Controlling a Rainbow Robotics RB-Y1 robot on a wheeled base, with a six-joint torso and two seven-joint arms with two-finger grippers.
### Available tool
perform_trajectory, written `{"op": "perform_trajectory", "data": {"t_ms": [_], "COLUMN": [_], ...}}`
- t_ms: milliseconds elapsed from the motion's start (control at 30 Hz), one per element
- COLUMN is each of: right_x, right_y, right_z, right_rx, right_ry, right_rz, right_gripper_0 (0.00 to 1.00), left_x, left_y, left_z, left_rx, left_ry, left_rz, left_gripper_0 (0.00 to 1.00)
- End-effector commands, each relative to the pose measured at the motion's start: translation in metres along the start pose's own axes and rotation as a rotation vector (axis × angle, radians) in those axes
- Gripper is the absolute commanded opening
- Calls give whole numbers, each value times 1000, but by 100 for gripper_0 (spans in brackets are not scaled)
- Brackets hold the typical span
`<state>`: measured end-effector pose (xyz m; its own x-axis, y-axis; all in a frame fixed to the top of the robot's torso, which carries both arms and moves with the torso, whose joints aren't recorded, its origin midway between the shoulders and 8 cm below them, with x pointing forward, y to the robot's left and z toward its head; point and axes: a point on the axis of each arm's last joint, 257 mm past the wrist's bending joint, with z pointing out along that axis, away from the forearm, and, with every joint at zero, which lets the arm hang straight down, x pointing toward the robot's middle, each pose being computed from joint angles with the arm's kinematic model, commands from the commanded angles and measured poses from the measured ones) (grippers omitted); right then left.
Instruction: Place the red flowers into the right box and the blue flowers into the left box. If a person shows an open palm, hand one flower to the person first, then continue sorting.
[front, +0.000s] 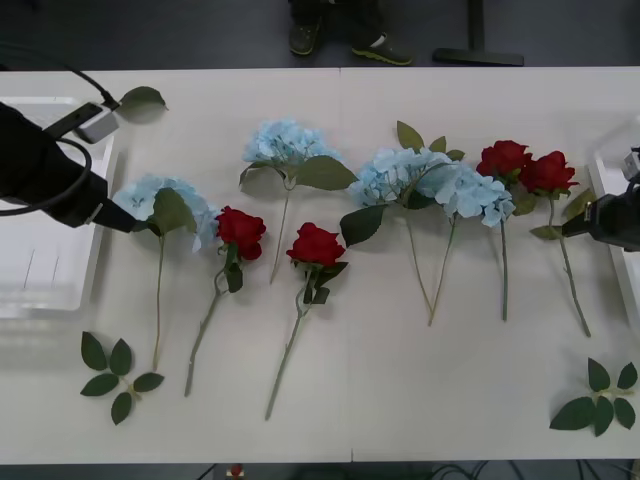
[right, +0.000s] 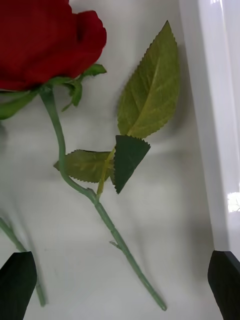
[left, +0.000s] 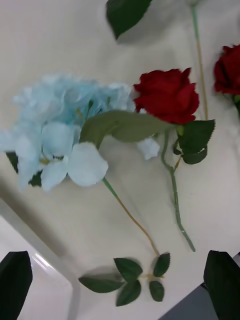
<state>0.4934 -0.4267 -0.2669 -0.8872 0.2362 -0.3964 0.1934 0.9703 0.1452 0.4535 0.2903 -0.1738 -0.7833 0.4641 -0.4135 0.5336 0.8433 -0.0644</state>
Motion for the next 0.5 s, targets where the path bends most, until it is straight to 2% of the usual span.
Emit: {"op": "perform_trajectory", "data": {"t_ms": [33, 333, 500], "right_x": [-12, -8, -10], "right_y": [9, 17, 30], "right_z": [1, 24, 36], "right_rx": [-4, 54, 69], "right_ry": [-40, -57, -74], "right_rz": [-43, -142, -175], "right_gripper_0": [100, 100, 100], "left_x": [20, 33, 30], "left_y": [15, 14, 15], "left_z": [6, 42, 65], "left_rx": [-53, -54, -91], "left_ry": [31, 3, -37], "left_rz": [-80, -308, -352], "left_gripper_0": [100, 100, 100]}}
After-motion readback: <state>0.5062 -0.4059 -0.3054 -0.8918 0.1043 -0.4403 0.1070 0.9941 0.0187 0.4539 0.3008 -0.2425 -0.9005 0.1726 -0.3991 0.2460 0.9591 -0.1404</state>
